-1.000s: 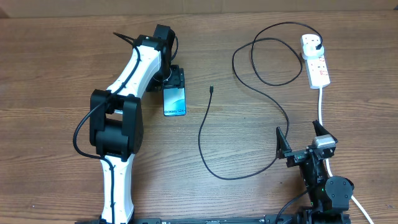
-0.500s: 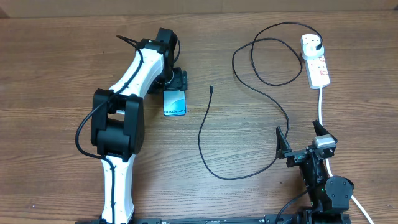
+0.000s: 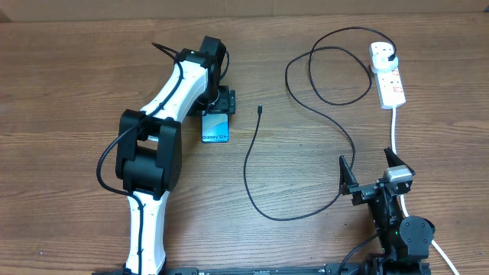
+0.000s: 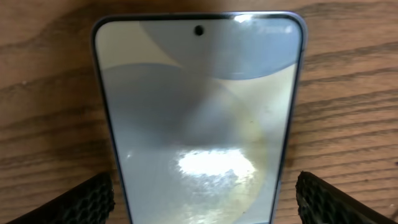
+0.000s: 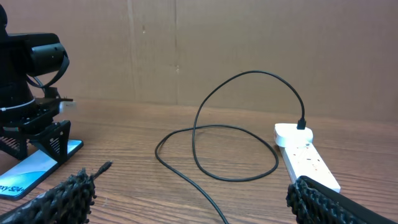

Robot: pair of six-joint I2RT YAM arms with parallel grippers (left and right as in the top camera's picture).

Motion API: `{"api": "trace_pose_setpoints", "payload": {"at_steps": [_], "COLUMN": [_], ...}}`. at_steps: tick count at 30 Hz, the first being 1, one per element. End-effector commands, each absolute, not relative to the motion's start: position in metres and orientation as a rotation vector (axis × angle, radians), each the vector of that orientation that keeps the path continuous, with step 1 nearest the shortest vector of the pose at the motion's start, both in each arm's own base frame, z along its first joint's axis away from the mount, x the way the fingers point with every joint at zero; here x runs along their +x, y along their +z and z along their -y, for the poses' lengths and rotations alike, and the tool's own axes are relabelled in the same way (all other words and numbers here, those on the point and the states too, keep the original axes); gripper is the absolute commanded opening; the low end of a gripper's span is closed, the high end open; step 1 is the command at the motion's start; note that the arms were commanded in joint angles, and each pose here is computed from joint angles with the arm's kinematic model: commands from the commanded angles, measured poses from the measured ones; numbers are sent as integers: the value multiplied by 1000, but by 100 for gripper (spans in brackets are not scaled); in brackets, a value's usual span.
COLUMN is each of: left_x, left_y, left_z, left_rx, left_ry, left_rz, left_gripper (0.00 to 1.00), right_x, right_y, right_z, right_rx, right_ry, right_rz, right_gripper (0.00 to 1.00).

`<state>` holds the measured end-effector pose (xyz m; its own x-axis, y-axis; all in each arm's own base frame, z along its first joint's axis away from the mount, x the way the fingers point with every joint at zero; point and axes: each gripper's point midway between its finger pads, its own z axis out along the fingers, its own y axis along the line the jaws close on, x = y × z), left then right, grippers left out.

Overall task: Plug charger to phone and switch on socket
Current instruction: 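Close the left gripper on the phone's top end and tilt it up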

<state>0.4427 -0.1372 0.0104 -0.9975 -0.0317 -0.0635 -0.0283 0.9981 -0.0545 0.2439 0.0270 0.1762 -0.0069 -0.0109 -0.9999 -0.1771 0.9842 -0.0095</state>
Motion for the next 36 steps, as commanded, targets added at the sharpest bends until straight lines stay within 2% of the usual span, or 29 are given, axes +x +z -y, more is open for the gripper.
{"api": "trace_pose_setpoints", "payload": {"at_steps": [1, 17, 27, 36], "left_x": [440, 431, 430, 429], "left_y": [5, -18, -20, -20], "left_z": [135, 133, 132, 132], "left_rx": [-76, -77, -78, -78], "left_ry": [-39, -11, -7, -5], "left_rz": [-3086, -3147, -3154, -3157], "left_gripper": [87, 89, 76, 59], "right_x": [244, 244, 244, 244], "right_y": [175, 175, 175, 175], "right_z": [-27, -27, -27, -27], "right_rx": [-143, -143, -143, -143], "right_ry": [135, 135, 135, 135], "right_rz": [-1569, -1569, -1569, -1569], "right_gripper": [100, 100, 100, 100]}}
